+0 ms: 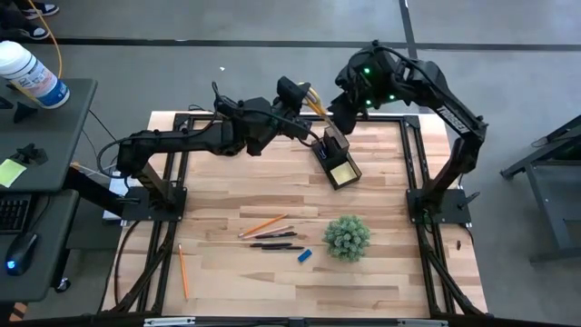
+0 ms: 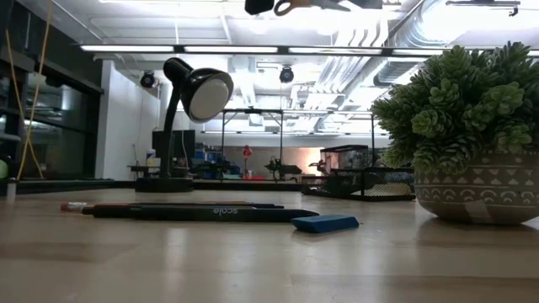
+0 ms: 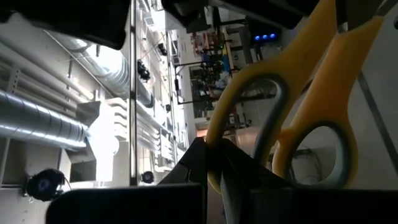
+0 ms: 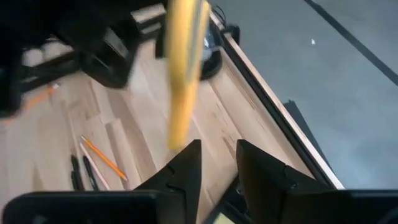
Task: Pick and place office supplies into organizer
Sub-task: Put the yellow scissors into the desk organizer
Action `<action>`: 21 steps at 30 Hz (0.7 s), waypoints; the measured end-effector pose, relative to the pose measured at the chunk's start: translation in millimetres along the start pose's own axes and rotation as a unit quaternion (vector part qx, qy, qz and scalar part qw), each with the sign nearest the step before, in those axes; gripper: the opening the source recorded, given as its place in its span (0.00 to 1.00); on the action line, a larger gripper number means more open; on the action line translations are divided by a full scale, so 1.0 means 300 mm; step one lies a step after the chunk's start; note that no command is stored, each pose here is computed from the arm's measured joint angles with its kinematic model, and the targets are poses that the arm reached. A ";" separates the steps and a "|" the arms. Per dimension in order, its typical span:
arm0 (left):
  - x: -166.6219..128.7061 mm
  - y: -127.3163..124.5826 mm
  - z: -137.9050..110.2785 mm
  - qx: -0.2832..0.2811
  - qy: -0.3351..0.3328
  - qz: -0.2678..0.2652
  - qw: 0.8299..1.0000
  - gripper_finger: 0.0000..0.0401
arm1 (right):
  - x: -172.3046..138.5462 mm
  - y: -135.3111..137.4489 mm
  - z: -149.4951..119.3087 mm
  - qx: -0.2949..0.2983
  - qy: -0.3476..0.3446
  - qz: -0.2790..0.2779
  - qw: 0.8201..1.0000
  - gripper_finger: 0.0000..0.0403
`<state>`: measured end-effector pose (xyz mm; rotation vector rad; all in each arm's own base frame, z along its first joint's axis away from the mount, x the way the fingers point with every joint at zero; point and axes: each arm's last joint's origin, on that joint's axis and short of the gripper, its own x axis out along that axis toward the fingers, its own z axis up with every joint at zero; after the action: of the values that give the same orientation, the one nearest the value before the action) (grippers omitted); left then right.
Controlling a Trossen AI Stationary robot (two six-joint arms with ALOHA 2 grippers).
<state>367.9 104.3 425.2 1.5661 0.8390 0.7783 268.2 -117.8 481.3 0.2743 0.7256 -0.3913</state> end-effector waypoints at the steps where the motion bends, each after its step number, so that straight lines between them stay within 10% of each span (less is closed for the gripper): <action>1: 0.006 -0.002 -0.007 -0.001 0.003 -0.002 1.000 0.00 | -0.002 -0.005 -0.001 0.002 0.002 0.000 1.000 0.29; 11: 0.011 -0.002 -0.007 -0.010 -0.022 0.002 1.000 0.00 | -0.007 -0.006 0.017 -0.010 -0.025 0.034 0.999 0.52; 21: 0.011 0.001 -0.002 -0.028 -0.046 0.009 0.999 0.00 | 0.031 -0.001 0.028 -0.002 -0.019 0.065 0.998 0.45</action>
<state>369.0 107.4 425.7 1.5489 0.7312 0.7317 279.2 -123.6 480.7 0.3079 0.6683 -0.2715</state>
